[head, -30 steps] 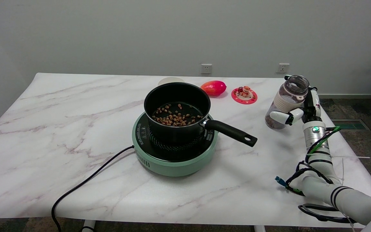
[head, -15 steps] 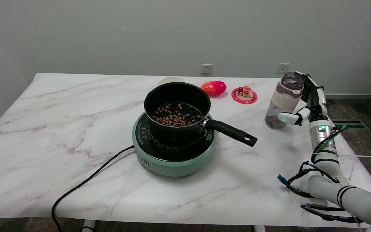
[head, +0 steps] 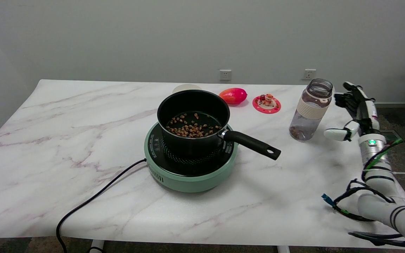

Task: Place the bottle onto the table.

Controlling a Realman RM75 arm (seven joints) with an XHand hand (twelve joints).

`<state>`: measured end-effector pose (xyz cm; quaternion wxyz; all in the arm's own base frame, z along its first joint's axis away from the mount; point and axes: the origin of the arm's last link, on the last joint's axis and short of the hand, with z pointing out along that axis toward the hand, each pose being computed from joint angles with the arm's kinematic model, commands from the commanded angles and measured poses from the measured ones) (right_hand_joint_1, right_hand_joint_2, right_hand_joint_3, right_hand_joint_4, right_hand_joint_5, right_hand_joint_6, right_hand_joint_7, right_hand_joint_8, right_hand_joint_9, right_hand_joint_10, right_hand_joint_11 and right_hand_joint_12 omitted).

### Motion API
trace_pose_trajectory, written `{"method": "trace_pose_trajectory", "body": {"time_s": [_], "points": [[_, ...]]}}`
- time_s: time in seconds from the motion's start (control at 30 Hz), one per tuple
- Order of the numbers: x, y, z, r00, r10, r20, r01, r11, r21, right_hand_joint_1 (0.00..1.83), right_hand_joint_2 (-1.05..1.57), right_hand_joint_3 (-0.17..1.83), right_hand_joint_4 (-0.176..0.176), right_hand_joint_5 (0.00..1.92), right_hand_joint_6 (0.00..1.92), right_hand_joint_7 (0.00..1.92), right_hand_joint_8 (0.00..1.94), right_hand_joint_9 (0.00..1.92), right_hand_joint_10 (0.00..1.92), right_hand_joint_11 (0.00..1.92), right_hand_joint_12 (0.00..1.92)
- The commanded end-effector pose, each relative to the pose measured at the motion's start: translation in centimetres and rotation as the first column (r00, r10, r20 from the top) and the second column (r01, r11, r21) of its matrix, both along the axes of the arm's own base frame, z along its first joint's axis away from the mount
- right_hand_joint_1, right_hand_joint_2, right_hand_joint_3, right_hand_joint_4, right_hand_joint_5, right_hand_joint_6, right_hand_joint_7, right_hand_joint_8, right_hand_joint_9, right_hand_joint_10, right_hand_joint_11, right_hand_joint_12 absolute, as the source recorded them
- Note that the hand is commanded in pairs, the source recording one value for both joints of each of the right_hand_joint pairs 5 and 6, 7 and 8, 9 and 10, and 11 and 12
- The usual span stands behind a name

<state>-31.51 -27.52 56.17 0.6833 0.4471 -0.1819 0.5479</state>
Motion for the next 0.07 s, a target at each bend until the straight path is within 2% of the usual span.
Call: {"method": "trace_pose_trajectory", "body": {"time_s": [0.03,0.07], "points": [[2.44,11.54,10.02,0.968,-0.204,-0.146,0.16,0.95,-0.266,1.32,-0.91,0.91,0.0,0.28,0.28,0.62,0.62,0.59,0.59,0.64,0.64],[2.74,11.85,10.22,0.967,-0.205,-0.151,0.16,0.951,-0.264,1.32,-0.89,0.9,0.0,0.28,0.28,0.63,0.63,0.6,0.6,0.66,0.66]]}}
